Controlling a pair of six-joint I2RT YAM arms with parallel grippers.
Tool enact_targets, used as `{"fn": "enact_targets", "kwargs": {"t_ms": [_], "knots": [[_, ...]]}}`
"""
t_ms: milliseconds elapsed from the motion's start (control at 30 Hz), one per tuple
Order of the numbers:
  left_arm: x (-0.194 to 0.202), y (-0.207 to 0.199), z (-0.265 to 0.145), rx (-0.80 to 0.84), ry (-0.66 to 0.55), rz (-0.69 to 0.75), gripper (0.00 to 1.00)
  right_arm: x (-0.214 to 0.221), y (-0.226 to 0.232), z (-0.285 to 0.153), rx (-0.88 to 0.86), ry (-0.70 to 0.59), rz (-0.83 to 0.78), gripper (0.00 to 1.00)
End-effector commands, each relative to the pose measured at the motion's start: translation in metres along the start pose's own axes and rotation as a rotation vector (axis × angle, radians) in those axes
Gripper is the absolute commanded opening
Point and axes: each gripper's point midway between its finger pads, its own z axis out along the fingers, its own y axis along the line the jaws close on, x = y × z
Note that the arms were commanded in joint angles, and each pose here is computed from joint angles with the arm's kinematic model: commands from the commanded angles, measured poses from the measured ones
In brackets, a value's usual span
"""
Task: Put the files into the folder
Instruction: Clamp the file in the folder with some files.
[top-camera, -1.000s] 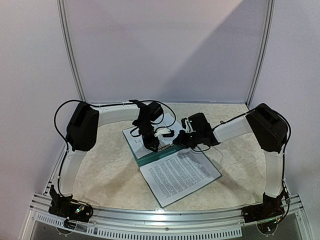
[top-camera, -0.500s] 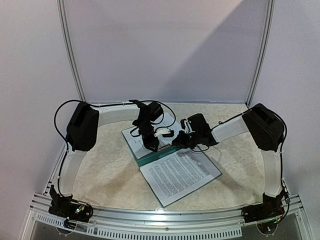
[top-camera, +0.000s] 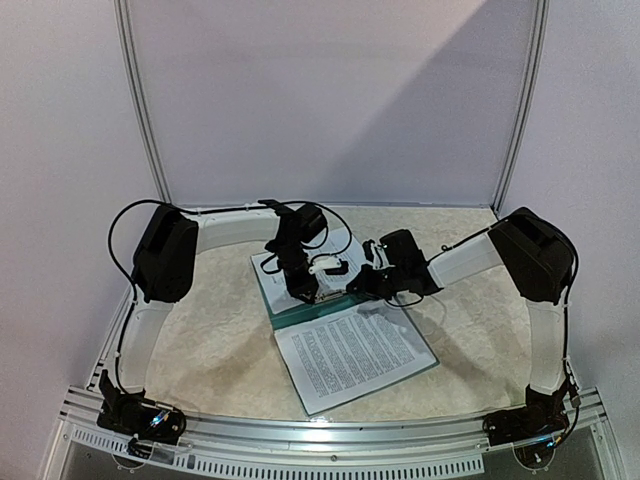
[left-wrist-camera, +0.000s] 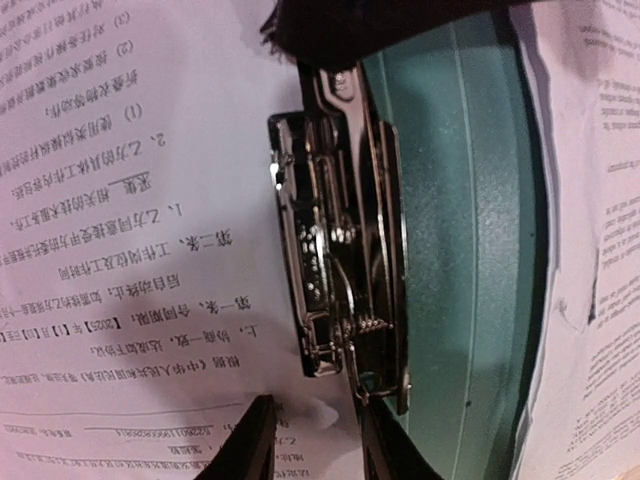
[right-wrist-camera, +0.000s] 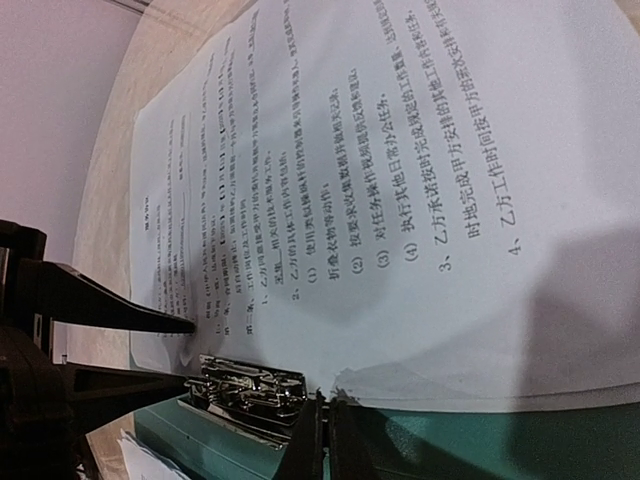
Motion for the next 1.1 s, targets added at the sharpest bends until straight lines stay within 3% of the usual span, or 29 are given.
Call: {"fn": "enact_targets", "kwargs": {"t_ms": [0,1067], "knots": [[0.018,0.0,0.028,-0.001,0.074,-0.012,0.3,0.106,-0.077,-0.007,0.243,0.339,0.093,0.03],[0.016,0.0,0.026,-0.006,0.068,-0.004,0.3,0.07,-0.03,-0.014,0.131,0.273,0.072,0.09]]}}
